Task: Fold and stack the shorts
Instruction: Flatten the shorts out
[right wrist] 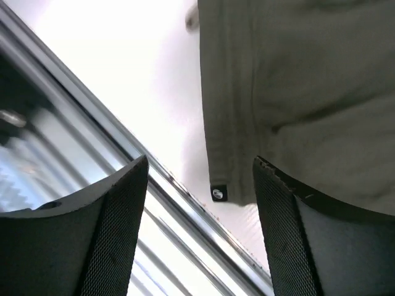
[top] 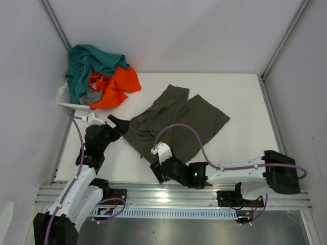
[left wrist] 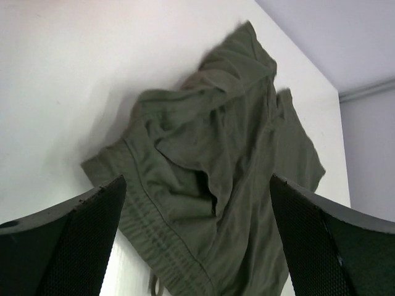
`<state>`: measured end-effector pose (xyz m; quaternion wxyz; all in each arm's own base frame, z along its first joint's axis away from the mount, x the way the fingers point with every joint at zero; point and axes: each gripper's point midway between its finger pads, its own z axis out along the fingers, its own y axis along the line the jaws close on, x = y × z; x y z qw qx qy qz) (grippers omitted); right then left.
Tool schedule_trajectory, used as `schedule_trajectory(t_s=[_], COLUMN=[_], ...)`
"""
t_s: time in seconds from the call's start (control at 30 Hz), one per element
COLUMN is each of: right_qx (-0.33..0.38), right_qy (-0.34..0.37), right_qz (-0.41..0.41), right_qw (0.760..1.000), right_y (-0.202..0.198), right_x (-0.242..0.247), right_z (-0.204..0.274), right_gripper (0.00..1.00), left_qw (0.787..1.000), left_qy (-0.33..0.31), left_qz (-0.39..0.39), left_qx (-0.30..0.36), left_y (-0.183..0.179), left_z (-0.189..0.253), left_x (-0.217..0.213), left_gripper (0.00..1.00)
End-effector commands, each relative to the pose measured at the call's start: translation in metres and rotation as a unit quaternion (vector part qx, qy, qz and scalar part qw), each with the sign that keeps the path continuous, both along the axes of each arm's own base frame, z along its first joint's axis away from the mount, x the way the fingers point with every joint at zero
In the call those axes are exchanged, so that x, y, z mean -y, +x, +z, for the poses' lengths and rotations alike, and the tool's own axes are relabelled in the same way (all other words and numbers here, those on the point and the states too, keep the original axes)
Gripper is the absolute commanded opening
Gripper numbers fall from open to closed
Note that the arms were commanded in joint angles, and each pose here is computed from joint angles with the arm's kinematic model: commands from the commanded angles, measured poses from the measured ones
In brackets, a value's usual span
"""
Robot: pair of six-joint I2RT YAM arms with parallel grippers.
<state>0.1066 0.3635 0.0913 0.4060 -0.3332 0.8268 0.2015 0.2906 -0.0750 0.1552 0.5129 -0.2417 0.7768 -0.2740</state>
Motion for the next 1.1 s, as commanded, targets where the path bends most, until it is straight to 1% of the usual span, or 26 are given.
schedule_trajectory(t_s=[0.0, 0.07, 0.1, 0.17, 0.2, 0.23, 0.27, 0.3, 0.33, 0.37, 0.4, 0.43, 0.47, 0.5, 0.53, 0.6, 0.63, 0.67, 0.73, 0.8, 0.83, 0.87, 0.93, 1.0, 1.03, 1.07], right_qx=[-0.021, -0.039, -0.039, -0.057, -0.057, -0.064, -0.078, -0.076, -0.083, -0.099, -0.104, -0.112, -0.119, -0.123, -0.128, -0.136, -0.139, -0.138, -0.139, -0.146, -0.144, -0.151, -0.143, -0.144, -0.147, -0.141], right_qy=[0.092, 0.123, 0.134, 0.160, 0.172, 0.181, 0.198, 0.209, 0.223, 0.235, 0.239, 0.237, 0.239, 0.239, 0.237, 0.237, 0.230, 0.223, 0.214, 0.203, 0.204, 0.198, 0.205, 0.194, 0.187, 0.177], right_qz=[-0.024, -0.052, -0.102, -0.132, -0.185, -0.207, -0.208, -0.257, -0.267, -0.259, -0.292, -0.306, -0.313, -0.321, -0.340, -0.354, -0.361, -0.378, -0.394, -0.417, -0.420, -0.429, -0.423, -0.431, -0.435, -0.443], right_qw=[0.995, 0.990, 0.985, 0.977, 0.966, 0.959, 0.955, 0.941, 0.934, 0.932, 0.920, 0.915, 0.911, 0.908, 0.901, 0.894, 0.893, 0.888, 0.883, 0.874, 0.873, 0.868, 0.871, 0.870, 0.869, 0.868], right_y=[0.035, 0.054, 0.084, 0.099, 0.125, 0.132, 0.134, 0.153, 0.159, 0.160, 0.176, 0.182, 0.188, 0.194, 0.206, 0.215, 0.221, 0.227, 0.232, 0.236, 0.238, 0.238, 0.244, 0.252, 0.254, 0.262], right_x=[0.013, 0.039, 0.062, 0.089, 0.116, 0.130, 0.136, 0.165, 0.173, 0.175, 0.194, 0.201, 0.205, 0.210, 0.219, 0.226, 0.229, 0.237, 0.244, 0.255, 0.257, 0.262, 0.262, 0.265, 0.266, 0.269], right_z=[0.057, 0.072, 0.075, 0.083, 0.085, 0.085, 0.087, 0.085, 0.087, 0.086, 0.082, 0.078, 0.076, 0.073, 0.068, 0.061, 0.056, 0.051, 0.043, 0.029, 0.027, 0.018, 0.016, 0.013, 0.011, 0.011], right_gripper=[0.72, 0.72, 0.72, 0.72, 0.72, 0.71, 0.71, 0.71, 0.71, 0.70, 0.70, 0.69, 0.69, 0.69, 0.68, 0.68, 0.67, 0.66, 0.65, 0.65, 0.63, 0.57, 0.55, 0.56, 0.58, 0.64], left_qw=[0.998, 0.998, 0.998, 0.997, 0.996, 0.993, 0.993, 0.991, 0.987, 0.986, 0.985, 0.978, 0.977, 0.971, 0.963, 0.955, 0.941, 0.941, 0.920, 0.916, 0.911, 0.913, 0.908, 0.904, 0.907, 0.901], left_qy=[0.022, 0.030, 0.031, 0.033, 0.036, 0.046, 0.059, 0.075, 0.086, 0.098, 0.126, 0.149, 0.158, 0.193, 0.215, 0.246, 0.289, 0.292, 0.349, 0.359, 0.368, 0.363, 0.376, 0.387, 0.379, 0.387], left_qz=[-0.051, -0.052, -0.057, -0.074, -0.084, -0.109, -0.102, -0.107, -0.131, -0.133, -0.116, -0.135, -0.137, -0.128, -0.146, -0.147, -0.149, -0.146, -0.138, -0.144, -0.153, -0.158, -0.162, -0.168, -0.169, -0.184], left_qx=[-0.013, -0.002, -0.003, -0.004, -0.006, -0.017, -0.017, -0.027, -0.027, -0.029, -0.038, -0.046, -0.044, -0.065, -0.069, -0.084, -0.098, -0.094, -0.112, -0.107, -0.102, -0.095, -0.088, -0.076, -0.068, -0.067], left_y=[-0.025, -0.040, -0.045, -0.059, -0.063, -0.074, -0.075, -0.080, -0.089, -0.091, -0.090, -0.099, -0.098, -0.099, -0.106, -0.108, -0.112, -0.109, -0.119, -0.123, -0.128, -0.129, -0.131, -0.128, -0.124, -0.122], left_z=[-0.014, -0.014, -0.017, -0.017, -0.018, -0.025, -0.026, -0.034, -0.034, -0.035, -0.043, -0.051, -0.043, -0.056, -0.062, -0.060, -0.074, -0.062, -0.076, -0.066, -0.065, -0.056, -0.053, -0.048, -0.046, -0.047], left_x=[0.028, 0.038, 0.042, 0.052, 0.057, 0.067, 0.066, 0.068, 0.080, 0.083, 0.080, 0.088, 0.093, 0.092, 0.099, 0.106, 0.107, 0.117, 0.113, 0.124, 0.129, 0.141, 0.142, 0.147, 0.153, 0.157], left_gripper=[0.99, 0.99, 0.99, 0.99, 0.99, 0.99, 0.99, 0.99, 0.99, 0.99, 0.99, 0.99, 0.99, 0.99, 0.99, 0.99, 0.99, 0.99, 0.99, 0.99, 0.99, 0.99, 0.99, 0.99, 0.99, 0.99])
